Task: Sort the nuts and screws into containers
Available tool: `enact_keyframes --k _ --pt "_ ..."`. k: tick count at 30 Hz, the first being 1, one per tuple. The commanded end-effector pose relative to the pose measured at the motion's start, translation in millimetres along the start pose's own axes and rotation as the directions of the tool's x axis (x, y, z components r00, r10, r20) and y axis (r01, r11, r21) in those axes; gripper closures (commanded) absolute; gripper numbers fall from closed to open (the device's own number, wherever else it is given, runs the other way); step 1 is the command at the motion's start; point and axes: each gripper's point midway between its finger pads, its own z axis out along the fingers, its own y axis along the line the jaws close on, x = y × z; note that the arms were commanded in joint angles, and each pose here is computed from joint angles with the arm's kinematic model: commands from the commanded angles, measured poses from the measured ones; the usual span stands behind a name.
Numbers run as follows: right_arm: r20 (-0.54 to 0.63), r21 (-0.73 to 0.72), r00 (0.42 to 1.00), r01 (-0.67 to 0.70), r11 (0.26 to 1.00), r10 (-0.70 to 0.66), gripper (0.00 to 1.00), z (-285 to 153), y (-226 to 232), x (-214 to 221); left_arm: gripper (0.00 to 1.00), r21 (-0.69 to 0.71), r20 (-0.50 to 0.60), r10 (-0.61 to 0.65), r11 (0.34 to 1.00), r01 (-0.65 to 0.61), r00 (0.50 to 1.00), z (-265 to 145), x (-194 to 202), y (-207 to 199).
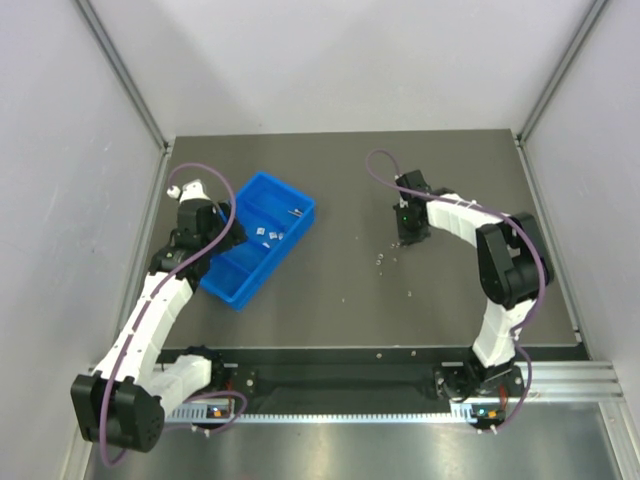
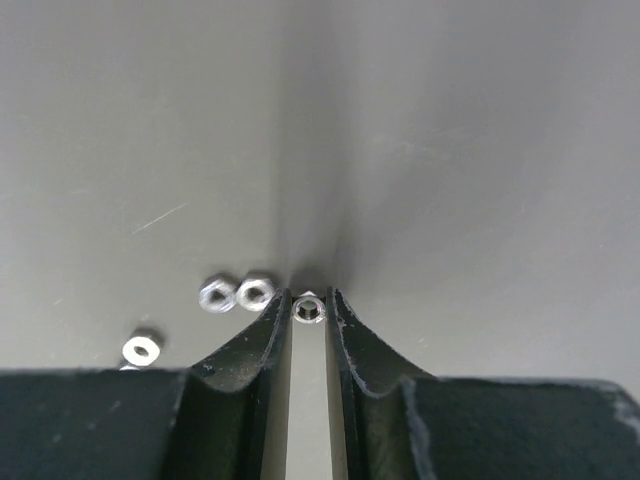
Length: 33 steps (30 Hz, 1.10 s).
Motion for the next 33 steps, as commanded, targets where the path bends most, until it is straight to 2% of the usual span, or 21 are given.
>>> enact_keyframes --k 1,3,4,5,6,7,8,9,11,12,13,15,17,18,21,24,29,33 --pt "0.079 -0.060 0.997 0.028 0.998 -0.023 1.00 -40.8 32.2 -36.4 0.25 -0.091 0.038 -0.052 0.994 0.055 0.998 3.3 -5.8 13.2" --pt "0.106 -0.082 0.993 0.060 0.995 -0.052 1.00 -59.5 49.5 -52.3 0.24 -0.164 0.061 -0.113 0.979 0.122 0.992 -0.2 -11.3 22.9" --pt "0.186 -0.118 0.979 0.104 0.988 -0.081 1.00 -83.8 76.6 -79.7 0.22 -0.252 0.093 -0.125 0.957 0.145 0.988 -1.2 -15.7 39.1" --pt "0.215 -0.130 0.972 0.129 0.983 -0.099 1.00 -93.8 90.8 -89.9 0.21 -0.315 0.065 -0.132 0.938 0.146 0.989 -6.2 -7.9 51.2" --pt "0.218 -0.154 0.965 0.181 0.971 -0.145 1.00 -98.3 118.0 -88.4 0.21 -0.340 0.082 -0.150 0.925 0.169 0.985 -9.0 -13.1 55.1" --pt "0.290 -0.199 0.946 0.209 0.957 -0.146 1.00 -120.8 142.6 -110.7 0.21 -0.383 0.098 -0.153 0.906 0.179 0.983 -11.4 -15.8 65.1" --pt "0.308 -0.231 0.938 0.234 0.944 -0.157 1.00 -126.6 161.8 -114.7 0.21 -0.430 0.086 -0.153 0.886 0.176 0.984 -16.9 -10.9 75.1" --pt "0.302 -0.278 0.932 0.286 0.917 -0.199 1.00 -123.3 196.2 -105.5 0.20 -0.452 0.106 -0.178 0.868 0.207 0.978 -19.6 -12.8 79.5" --pt "0.369 -0.331 0.907 0.334 0.883 -0.204 1.00 -143.0 237.5 -119.5 0.20 -0.487 0.130 -0.202 0.840 0.240 0.971 -25.3 -14.2 92.2" --pt "0.344 -0.374 0.904 0.379 0.847 -0.253 1.00 -131.7 269.0 -101.5 0.20 -0.500 0.136 -0.220 0.826 0.259 0.966 -27.6 -12.4 96.4" --pt "0.384 -0.398 0.890 0.401 0.825 -0.247 1.00 -144.0 287.3 -109.6 0.19 -0.507 0.151 -0.235 0.815 0.279 0.960 -30.6 -13.7 101.2" --pt "0.381 -0.456 0.882 0.441 0.773 -0.278 1.00 -136.4 324.5 -93.1 0.19 -0.519 0.153 -0.238 0.807 0.283 0.959 -33.7 -11.4 106.8" --pt "0.410 -0.495 0.873 0.455 0.740 -0.263 1.00 -144.6 347.0 -94.2 0.19 -0.529 0.161 -0.221 0.804 0.273 0.962 -38.6 -12.8 112.7" --pt "0.424 -0.537 0.868 0.470 0.700 -0.258 1.00 -146.9 366.8 -87.6 0.19 -0.535 0.155 -0.202 0.806 0.254 0.967 -41.5 -12.0 115.4" --pt "0.486 -0.589 0.831 0.541 0.600 -0.272 0.99 -155.0 402.3 -73.4 0.19 -0.529 0.150 -0.144 0.824 0.203 0.978 -45.4 -16.4 117.3" --pt "0.512 -0.604 0.806 0.583 0.543 -0.296 0.99 -150.2 424.0 -60.4 0.19 -0.510 0.193 -0.108 0.838 0.194 0.975 -51.7 -30.3 115.4" --pt "0.500 -0.578 0.792 0.607 0.546 -0.351 0.97 -121.1 436.1 -41.1 0.19 -0.501 0.227 -0.077 0.846 0.184 0.971 -61.1 -38.1 116.3" --pt "0.506 -0.546 0.775 0.628 0.555 -0.379 0.84 -108.0 435.9 -38.0 0.18 -0.492 0.220 -0.076 0.852 0.178 0.972 -66.3 -34.8 115.6"
